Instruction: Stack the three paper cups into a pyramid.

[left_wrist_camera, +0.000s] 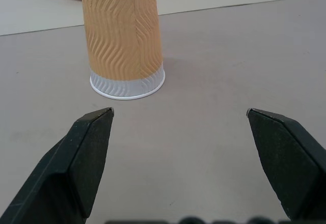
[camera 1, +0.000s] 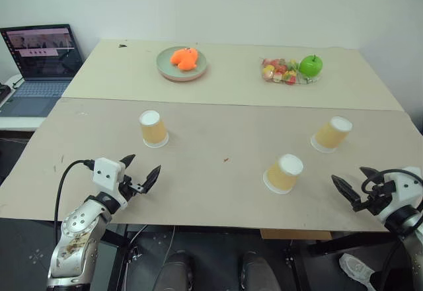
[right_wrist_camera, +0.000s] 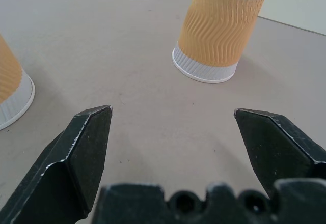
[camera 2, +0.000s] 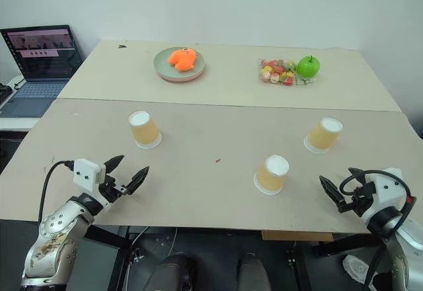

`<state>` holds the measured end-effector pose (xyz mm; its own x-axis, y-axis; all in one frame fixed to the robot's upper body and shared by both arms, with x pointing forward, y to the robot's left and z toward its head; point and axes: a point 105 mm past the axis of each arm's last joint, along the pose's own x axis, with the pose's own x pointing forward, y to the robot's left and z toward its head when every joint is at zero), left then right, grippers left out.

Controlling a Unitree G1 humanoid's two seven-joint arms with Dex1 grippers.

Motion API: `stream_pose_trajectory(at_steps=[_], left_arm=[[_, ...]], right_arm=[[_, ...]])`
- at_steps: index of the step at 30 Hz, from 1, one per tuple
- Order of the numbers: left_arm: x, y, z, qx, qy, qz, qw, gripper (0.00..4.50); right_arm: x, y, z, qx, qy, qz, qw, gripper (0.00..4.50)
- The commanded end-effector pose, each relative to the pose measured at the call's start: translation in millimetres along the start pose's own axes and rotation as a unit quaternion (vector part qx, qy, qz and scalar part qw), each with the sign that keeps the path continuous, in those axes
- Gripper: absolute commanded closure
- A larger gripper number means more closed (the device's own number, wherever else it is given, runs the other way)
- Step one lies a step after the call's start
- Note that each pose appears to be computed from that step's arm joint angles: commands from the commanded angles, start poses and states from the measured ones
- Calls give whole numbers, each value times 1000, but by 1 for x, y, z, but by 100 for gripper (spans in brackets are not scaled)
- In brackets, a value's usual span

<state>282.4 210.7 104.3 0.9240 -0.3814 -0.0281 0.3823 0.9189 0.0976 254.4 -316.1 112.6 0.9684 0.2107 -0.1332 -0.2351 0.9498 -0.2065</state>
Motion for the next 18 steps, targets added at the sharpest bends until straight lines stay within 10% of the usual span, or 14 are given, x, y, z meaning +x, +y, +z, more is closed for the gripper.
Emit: stream_pose_trajectory(at_steps=[1, 9, 18], left_arm=[[15, -18, 34, 21, -47, -88, 995, 4], [49, -73, 94, 50, -87, -331, 938, 4], [55, -99, 101, 75, -102, -408, 904, 4]], right_arm=[[-5, 9, 22, -31, -16, 31, 999, 0], [-22, 63, 55, -56, 19, 204, 977, 0], [-7, 67, 72, -66, 7, 227, 972, 0]])
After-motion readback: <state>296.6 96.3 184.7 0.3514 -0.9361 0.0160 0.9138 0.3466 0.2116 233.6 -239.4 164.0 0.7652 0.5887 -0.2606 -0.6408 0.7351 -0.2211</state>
